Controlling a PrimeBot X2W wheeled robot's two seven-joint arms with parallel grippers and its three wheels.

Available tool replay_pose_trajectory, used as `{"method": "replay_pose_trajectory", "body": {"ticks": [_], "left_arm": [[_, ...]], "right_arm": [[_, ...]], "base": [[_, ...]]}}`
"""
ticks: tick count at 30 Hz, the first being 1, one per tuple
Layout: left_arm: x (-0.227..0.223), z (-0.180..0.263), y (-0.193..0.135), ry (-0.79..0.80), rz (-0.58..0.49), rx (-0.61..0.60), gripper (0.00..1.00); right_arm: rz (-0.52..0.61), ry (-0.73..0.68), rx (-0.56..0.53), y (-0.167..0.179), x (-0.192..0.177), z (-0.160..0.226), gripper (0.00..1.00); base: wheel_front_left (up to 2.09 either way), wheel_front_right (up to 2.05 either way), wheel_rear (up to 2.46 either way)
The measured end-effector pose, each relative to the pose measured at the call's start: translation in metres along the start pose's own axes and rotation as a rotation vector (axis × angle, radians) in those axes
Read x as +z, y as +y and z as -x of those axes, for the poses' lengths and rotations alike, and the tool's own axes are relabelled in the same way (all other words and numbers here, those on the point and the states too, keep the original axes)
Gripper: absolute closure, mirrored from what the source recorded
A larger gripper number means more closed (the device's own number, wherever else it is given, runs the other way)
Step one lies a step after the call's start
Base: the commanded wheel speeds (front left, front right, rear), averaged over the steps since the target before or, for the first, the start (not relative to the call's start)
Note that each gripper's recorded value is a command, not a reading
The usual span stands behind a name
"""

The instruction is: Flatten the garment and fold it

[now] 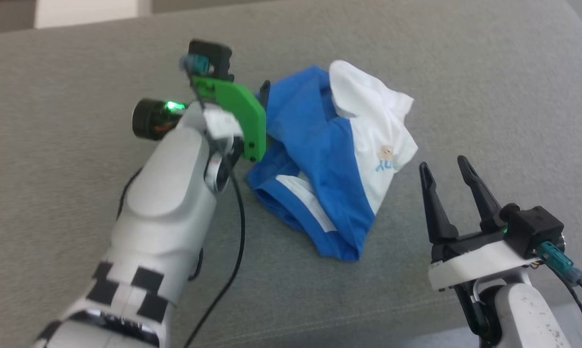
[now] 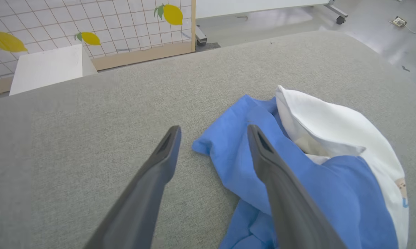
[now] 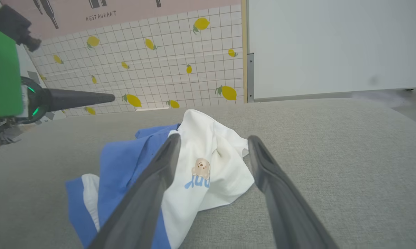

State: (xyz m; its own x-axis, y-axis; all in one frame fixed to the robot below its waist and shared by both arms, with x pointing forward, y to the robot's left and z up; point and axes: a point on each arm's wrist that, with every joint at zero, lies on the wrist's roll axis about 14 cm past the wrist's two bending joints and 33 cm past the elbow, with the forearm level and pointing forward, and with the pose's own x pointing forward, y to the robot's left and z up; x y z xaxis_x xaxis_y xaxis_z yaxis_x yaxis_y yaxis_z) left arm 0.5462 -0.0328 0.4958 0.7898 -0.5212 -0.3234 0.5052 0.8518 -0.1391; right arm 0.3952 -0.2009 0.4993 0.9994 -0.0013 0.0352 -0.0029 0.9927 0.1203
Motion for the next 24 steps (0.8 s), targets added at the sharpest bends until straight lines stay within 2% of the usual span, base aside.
{"method": "replay_pose_trajectory", "body": {"ticks": [4, 11, 14, 15, 16, 19, 24], "left_arm": [[-0.020, -0.025, -0.013, 0.125, 0.018, -0.061, 0.00], [-0.092, -0.043, -0.025, 0.464, -0.011, -0.108, 0.00], [-0.107, -0.045, -0.023, 0.567, -0.060, -0.104, 0.00], [-0.109, -0.046, -0.021, 0.593, -0.092, -0.101, 0.30], [-0.109, -0.047, -0.020, 0.600, -0.121, -0.100, 1.00], [-0.097, -0.052, -0.018, 0.524, -0.144, -0.094, 1.00], [-0.052, -0.056, 0.009, 0.204, -0.106, 0.007, 1.00]], "right_arm": [[-0.005, 0.031, -0.034, -0.011, -0.013, 0.002, 0.00], [0.003, 0.075, -0.093, -0.030, -0.029, 0.007, 0.00], [0.004, 0.090, -0.114, -0.037, -0.033, 0.010, 0.00], [0.004, 0.093, -0.119, -0.038, -0.034, 0.010, 0.00], [0.005, 0.093, -0.121, -0.040, -0.034, 0.010, 0.00], [0.003, 0.090, -0.118, -0.039, -0.035, 0.008, 0.00], [0.002, 0.084, -0.110, -0.037, -0.034, 0.004, 0.00]], "base": [[0.00, 0.00, 0.00], [0.00, 0.00, 0.00], [0.00, 0.00, 0.00], [0.00, 0.00, 0.00], [0.00, 0.00, 0.00], [0.00, 0.00, 0.00], [0.00, 0.00, 0.00]]}}
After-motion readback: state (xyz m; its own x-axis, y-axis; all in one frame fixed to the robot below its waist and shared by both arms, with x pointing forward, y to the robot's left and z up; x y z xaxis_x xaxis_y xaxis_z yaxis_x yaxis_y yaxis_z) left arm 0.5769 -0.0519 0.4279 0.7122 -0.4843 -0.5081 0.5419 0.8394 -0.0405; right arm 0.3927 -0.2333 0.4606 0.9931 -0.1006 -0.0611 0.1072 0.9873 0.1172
